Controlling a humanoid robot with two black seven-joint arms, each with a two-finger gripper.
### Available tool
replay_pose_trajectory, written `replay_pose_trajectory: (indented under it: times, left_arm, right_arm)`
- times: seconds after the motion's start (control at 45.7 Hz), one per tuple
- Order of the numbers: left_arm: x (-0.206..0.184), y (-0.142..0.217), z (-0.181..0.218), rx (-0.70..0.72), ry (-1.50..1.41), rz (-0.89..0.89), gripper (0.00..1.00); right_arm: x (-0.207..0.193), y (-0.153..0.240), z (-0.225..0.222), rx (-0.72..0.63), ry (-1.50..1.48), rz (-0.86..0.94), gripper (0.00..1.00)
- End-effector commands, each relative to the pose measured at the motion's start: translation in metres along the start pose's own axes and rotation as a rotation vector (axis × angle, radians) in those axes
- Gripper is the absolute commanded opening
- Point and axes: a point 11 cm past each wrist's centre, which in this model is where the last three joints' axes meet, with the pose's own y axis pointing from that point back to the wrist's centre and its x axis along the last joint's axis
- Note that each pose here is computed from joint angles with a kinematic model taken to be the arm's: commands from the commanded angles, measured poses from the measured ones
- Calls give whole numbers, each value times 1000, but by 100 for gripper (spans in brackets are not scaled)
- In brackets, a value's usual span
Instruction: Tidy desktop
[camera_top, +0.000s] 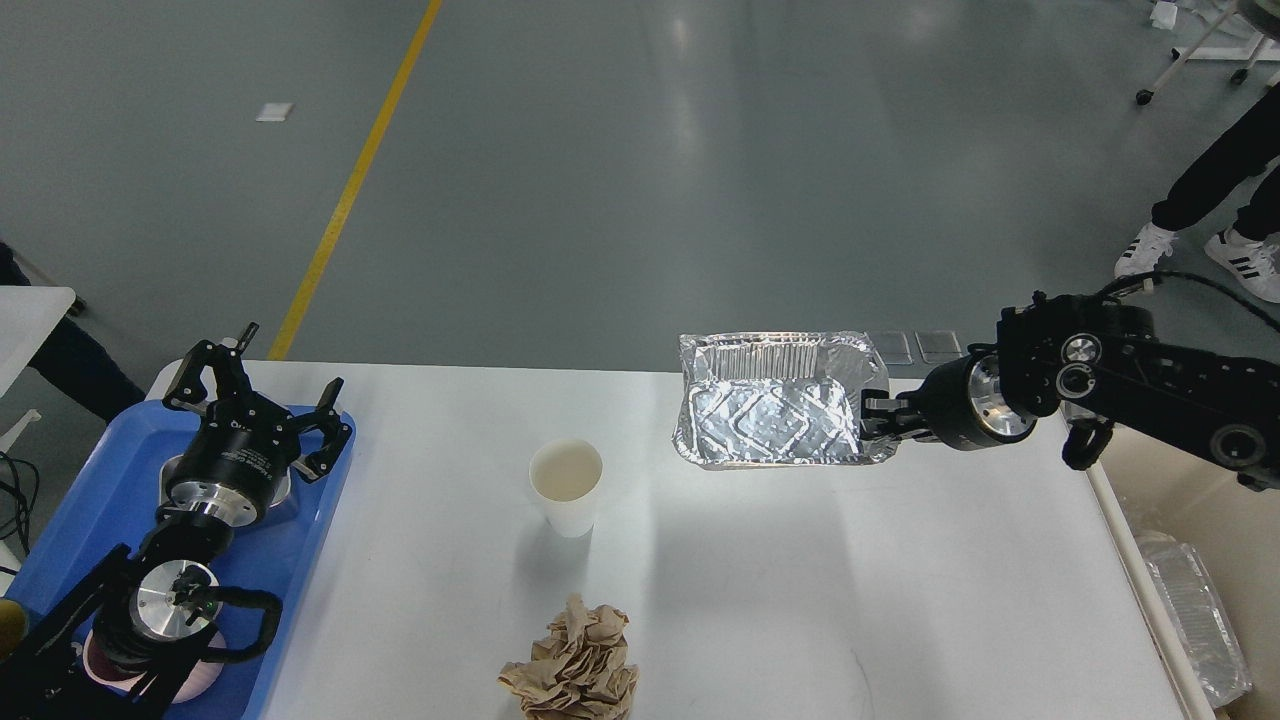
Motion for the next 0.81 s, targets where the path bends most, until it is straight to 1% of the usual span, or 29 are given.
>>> replay_pose_trajectory:
  times: [0.0, 0.109, 0.263, 0.416, 0.788]
  left_arm:
    - [1, 0, 2, 0, -6, 6, 97]
    - [2, 0, 2, 1, -9, 11, 97]
    - [3, 1, 1, 2, -7, 12, 97]
    - [3, 1, 2, 2, -9, 11, 97]
    - [3, 1, 1, 4, -8, 11, 97]
  right_arm:
    - [9, 24, 23, -18, -61, 36, 0]
    - [9, 36, 29, -22, -71, 45, 0]
    - [9, 39, 32, -25, -77, 51, 0]
    - [5, 33, 31, -22, -78, 38, 0]
    - [1, 12, 11, 12, -64, 11, 0]
